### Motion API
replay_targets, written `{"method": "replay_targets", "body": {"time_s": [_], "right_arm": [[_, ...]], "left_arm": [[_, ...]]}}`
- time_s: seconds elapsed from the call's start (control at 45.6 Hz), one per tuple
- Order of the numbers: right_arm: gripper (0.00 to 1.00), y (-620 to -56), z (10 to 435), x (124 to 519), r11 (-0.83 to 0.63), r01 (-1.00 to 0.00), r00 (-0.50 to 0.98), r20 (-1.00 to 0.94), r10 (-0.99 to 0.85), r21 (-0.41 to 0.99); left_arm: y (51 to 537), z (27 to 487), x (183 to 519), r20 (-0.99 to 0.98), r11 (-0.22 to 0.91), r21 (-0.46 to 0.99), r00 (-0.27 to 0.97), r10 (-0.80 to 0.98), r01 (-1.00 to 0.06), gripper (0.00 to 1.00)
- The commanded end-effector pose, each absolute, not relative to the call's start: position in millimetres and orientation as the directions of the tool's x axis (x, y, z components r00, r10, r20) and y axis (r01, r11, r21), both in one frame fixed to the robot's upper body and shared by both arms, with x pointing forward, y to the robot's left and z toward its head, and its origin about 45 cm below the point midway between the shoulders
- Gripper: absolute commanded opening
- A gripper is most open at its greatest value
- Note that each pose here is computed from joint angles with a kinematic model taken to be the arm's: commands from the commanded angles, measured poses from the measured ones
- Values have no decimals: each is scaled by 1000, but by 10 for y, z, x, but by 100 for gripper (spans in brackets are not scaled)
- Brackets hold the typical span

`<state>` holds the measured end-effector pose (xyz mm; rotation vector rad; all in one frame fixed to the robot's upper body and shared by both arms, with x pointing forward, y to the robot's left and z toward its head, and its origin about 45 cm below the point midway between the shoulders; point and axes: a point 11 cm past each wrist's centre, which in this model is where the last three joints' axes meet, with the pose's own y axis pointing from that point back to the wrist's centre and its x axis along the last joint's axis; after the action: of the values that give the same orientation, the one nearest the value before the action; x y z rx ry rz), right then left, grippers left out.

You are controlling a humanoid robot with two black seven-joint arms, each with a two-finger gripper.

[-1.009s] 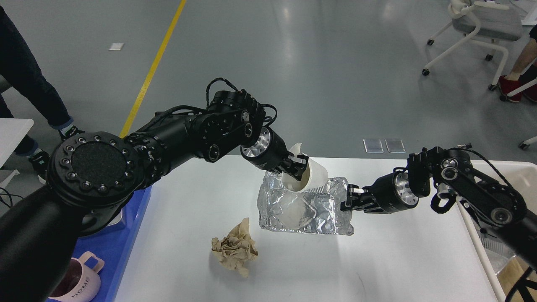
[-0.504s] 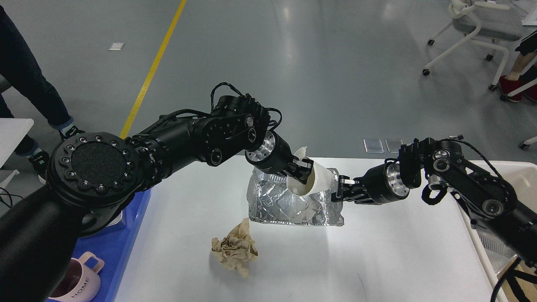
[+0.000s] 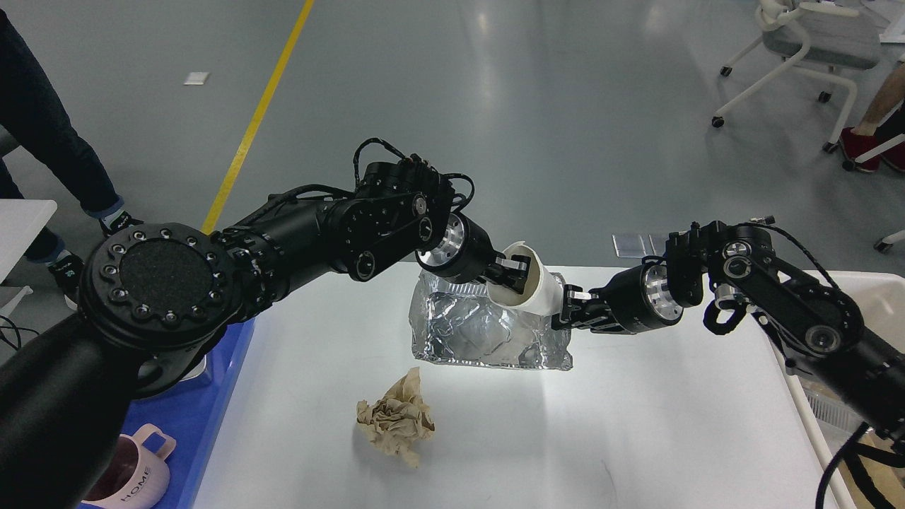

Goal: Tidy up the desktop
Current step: 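Lower the paper cup into the foil tray held by the right gripper, then open the left gripper and raise it away from the cup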

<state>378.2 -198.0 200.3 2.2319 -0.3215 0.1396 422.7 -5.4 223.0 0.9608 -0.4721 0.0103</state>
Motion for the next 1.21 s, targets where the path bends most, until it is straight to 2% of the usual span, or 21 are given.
{"method": "replay_targets", "body": {"time_s": [0.0, 0.241, 0.548, 0.768, 0.943, 1.031, 1.097, 1.184], "right_arm": [[0, -1977, 2005, 3780, -603, -277, 961, 210, -181, 748], [0, -1983, 1996, 3772, -602, -276, 961, 208, -181, 749], [0, -2034, 1964, 3756, -594, -272, 962, 201, -184, 757], [0, -2056, 1916, 3730, -590, -266, 963, 191, -187, 762], [0, -2173, 1870, 3704, -573, -267, 962, 183, -201, 775], [0, -2241, 1859, 3698, -564, -271, 961, 182, -210, 780], [0, -2289, 1799, 3655, -559, -265, 961, 168, -220, 786], [0, -2380, 1803, 3657, -548, -275, 957, 170, -234, 790]], "left_arm": [[-62, 2226, 4236, 403, 586, 778, 896, -187, -227, 88], [-53, 2235, 4246, 404, 585, 778, 896, -185, -230, 96], [36, 2310, 4348, 422, 589, 764, 895, -145, -264, 97], [576, 2490, 4696, 455, 572, 731, 890, 0, -373, 97], [1105, 2879, 4990, 450, 617, 618, 863, 231, -487, 97], [1590, 3230, 5168, 441, 642, 495, 806, 395, -586, 97], [1727, 3440, 5213, 399, 691, 367, 776, 489, -623, 97], [1994, 3406, 5229, 306, 695, 232, 729, 612, -680, 97]]}}
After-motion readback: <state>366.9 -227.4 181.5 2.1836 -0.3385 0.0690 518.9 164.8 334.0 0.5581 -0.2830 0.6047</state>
